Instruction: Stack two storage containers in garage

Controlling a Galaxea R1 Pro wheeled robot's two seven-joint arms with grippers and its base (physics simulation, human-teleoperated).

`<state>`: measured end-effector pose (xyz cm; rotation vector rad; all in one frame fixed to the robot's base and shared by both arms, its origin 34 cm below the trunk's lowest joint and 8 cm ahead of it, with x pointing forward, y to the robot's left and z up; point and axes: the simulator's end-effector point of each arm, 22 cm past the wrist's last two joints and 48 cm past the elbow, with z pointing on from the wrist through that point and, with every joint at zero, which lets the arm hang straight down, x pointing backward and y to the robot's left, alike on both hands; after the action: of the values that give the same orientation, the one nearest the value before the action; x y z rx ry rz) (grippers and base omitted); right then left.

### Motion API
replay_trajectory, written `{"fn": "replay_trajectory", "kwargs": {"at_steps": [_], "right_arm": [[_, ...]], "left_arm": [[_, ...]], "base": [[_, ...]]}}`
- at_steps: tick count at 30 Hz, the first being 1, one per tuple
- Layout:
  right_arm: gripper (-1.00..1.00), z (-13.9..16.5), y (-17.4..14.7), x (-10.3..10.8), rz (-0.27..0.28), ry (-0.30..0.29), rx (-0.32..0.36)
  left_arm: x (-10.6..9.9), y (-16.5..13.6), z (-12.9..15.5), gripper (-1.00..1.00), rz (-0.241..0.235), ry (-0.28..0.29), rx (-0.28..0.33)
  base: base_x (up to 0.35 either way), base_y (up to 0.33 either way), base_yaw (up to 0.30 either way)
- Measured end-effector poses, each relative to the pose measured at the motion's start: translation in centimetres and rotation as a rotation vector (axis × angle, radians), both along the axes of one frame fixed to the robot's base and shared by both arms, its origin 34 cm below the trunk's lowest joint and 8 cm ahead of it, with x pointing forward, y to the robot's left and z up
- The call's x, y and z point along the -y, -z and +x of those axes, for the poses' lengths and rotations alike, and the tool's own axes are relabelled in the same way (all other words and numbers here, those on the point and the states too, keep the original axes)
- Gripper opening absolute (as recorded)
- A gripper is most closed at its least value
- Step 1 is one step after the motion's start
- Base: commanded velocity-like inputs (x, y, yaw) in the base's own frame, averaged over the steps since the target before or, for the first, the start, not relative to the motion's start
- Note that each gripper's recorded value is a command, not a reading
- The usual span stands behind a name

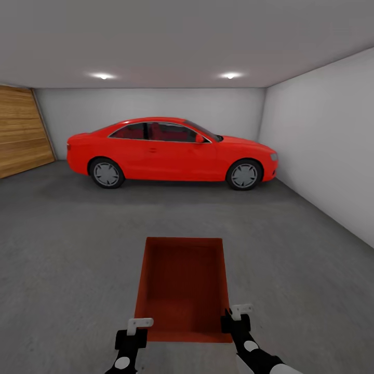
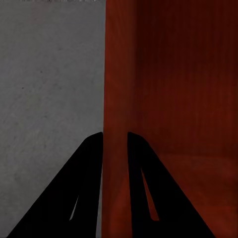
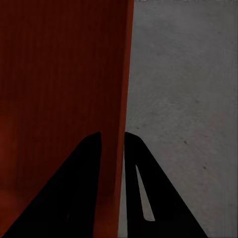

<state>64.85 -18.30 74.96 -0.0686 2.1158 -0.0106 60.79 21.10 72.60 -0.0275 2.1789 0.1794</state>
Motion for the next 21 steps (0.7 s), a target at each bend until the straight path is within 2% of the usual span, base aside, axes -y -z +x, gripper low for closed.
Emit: {"fn": "replay_trajectory", "kwargs": {"at_steps": [21], "right_arm": [[-1.00,-0.03,0.05,0.02,0.001,0.001,-0.002]], "left_arm": [[0.01,0.01,0.01,-1.00,0.000,0.001,-0.002]], "base": [[0.322,0.000,0.000]]}}
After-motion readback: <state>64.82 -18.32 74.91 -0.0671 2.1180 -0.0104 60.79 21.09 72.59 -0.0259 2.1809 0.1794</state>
